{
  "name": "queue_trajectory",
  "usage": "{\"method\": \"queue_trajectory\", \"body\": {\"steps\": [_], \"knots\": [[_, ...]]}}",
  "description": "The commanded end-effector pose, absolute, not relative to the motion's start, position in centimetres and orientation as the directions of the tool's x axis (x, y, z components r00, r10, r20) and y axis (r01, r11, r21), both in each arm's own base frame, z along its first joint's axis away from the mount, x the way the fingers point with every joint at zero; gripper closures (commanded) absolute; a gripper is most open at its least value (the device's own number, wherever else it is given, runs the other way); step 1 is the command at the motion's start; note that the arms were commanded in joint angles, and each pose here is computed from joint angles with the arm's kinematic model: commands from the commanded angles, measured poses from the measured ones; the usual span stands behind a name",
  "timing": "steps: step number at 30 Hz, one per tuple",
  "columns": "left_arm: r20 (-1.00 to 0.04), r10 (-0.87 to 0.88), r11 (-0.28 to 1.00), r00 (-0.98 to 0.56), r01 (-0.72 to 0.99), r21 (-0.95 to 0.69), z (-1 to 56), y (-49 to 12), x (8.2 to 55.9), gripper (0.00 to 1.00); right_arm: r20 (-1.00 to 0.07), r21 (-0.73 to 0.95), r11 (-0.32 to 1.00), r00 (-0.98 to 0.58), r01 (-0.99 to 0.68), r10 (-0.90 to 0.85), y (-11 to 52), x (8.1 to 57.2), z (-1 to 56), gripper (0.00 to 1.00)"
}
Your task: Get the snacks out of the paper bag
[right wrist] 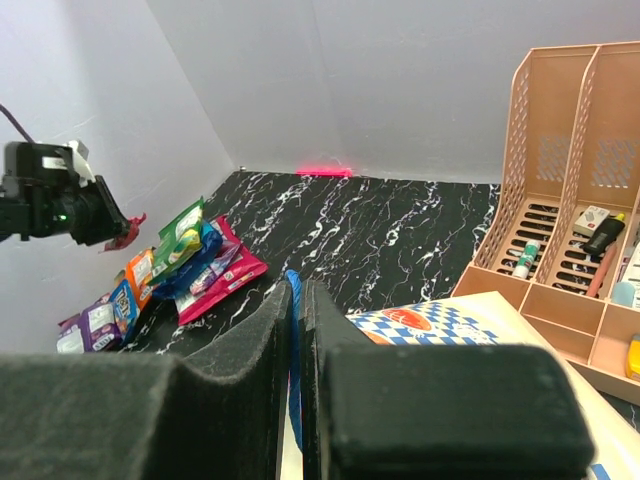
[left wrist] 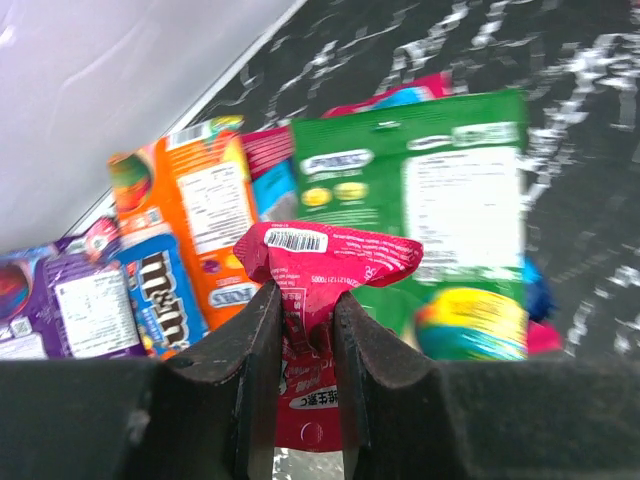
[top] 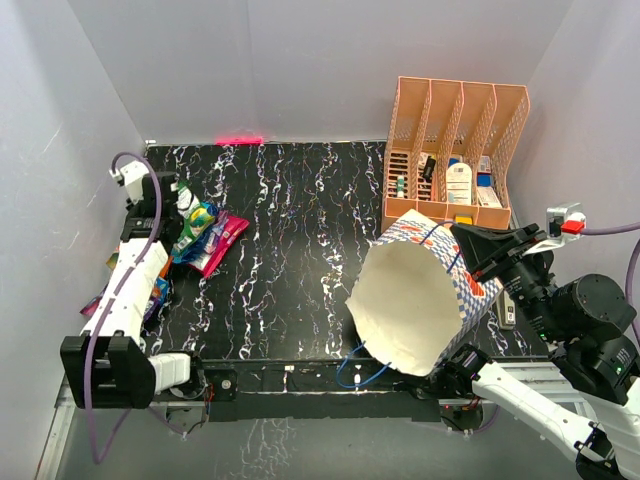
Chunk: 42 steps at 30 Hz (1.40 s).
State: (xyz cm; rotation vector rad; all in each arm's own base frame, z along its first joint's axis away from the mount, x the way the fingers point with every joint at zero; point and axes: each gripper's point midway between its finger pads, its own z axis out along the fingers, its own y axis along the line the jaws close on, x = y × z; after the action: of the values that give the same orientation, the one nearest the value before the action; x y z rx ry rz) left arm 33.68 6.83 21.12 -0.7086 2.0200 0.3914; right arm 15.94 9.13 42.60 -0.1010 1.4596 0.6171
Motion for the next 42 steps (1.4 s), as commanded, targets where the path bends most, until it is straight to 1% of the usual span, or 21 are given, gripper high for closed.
{"method": "queue_trajectory", "body": {"steps": [1, 3, 8, 12, 16, 17, 18, 20, 22, 23, 27, 29, 34, 36, 38, 42], "knots": [[-0.853, -0.377, 0.654, -0.362, -0.756, 0.031, 17.4, 11.3, 32.4, 0.93, -0.923, 0.322, 0.808, 0.025, -0.494, 0.383, 9.4, 15.3, 45.1, 0.93], [-0.846, -0.386, 0.626, -0.368, -0.778, 0.053, 15.8, 12.8, 31.9, 0.92, -0.924, 0.321, 0.805, 0.02, -0.5, 0.381, 9.7, 15.4, 45.2, 0.93], [-0.819, -0.453, 0.578, -0.354, -0.816, 0.033, 14.1, 15.6, 31.8, 0.92, -0.925, 0.319, 0.8, 0.017, -0.508, 0.379, 10.1, 15.6, 45.6, 0.93], [-0.782, -0.498, 0.572, -0.375, -0.82, 0.028, 12.3, 16.3, 32.0, 0.87, -0.926, 0.317, 0.8, 0.016, -0.51, 0.377, 10.4, 15.9, 45.5, 0.93], [-0.742, -0.54, 0.586, -0.398, -0.81, 0.008, 10.8, 16.1, 32.7, 0.7, -0.928, 0.315, 0.796, 0.008, -0.517, 0.372, 10.8, 16.1, 45.1, 0.93], [-0.735, -0.548, 0.587, -0.4, -0.809, 0.003, 10.8, 16.0, 32.8, 0.6, -0.929, 0.314, 0.792, 0.004, -0.524, 0.371, 11.1, 16.1, 45.1, 0.93], [-0.727, -0.554, 0.591, -0.405, -0.807, 0.0, 10.7, 15.8, 32.8, 0.52, -0.929, 0.312, 0.785, 0.001, -0.535, 0.369, 11.4, 16.1, 45.2, 0.93], [-0.72, -0.561, 0.611, -0.409, -0.791, -0.027, 10.9, 15.2, 33.0, 0.4, -0.933, 0.303, 0.77, -0.008, -0.561, 0.361, 12.2, 16.1, 45.3, 0.93], [-0.722, -0.562, 0.627, -0.402, -0.777, -0.056, 11.4, 14.7, 33.0, 0.31, -0.938, 0.288, 0.749, -0.019, -0.597, 0.345, 13.3, 16.1, 45.5, 0.93], [-0.725, -0.562, 0.635, -0.398, -0.769, -0.07, 11.7, 14.5, 33.0, 0.29, -0.942, 0.276, 0.728, -0.026, -0.627, 0.334, 14.0, 15.9, 45.7, 0.93], [-0.753, -0.549, 0.672, -0.363, -0.727, -0.14, 13.7, 13.3, 33.0, 0.25, -0.951, 0.239, 0.642, -0.041, -0.729, 0.308, 16.9, 15.5, 46.8, 0.93], [-0.777, -0.523, 0.697, -0.35, -0.7, -0.154, 14.7, 12.5, 33.1, 0.22, -0.952, 0.226, 0.586, -0.05, -0.778, 0.302, 18.4, 15.2, 47.6, 0.93], [-0.819, -0.455, 0.747, -0.349, -0.65, -0.138, 16.4, 10.8, 33.4, 0.17, -0.927, 0.236, 0.521, -0.028, -0.821, 0.375, 20.1, 15.6, 51.2, 0.93], [-0.823, -0.444, 0.757, -0.355, -0.64, -0.132, 16.6, 10.3, 33.5, 0.17, -0.909, 0.251, 0.545, -0.001, -0.8, 0.418, 19.8, 16.4, 52.5, 0.93], [-0.826, -0.433, 0.766, -0.362, -0.631, -0.125, 16.7, 9.9, 33.6, 0.17, -0.89, 0.311, 0.612, 0.004, -0.727, 0.457, 18.5, 18.0, 52.6, 0.93], [-0.836, -0.406, 0.782, -0.368, -0.613, -0.11, 17.2, 9.1, 33.6, 0.16, -0.879, 0.38, 0.745, 0.039, -0.548, 0.476, 15.1, 20.3, 50.5, 0.93]]}}
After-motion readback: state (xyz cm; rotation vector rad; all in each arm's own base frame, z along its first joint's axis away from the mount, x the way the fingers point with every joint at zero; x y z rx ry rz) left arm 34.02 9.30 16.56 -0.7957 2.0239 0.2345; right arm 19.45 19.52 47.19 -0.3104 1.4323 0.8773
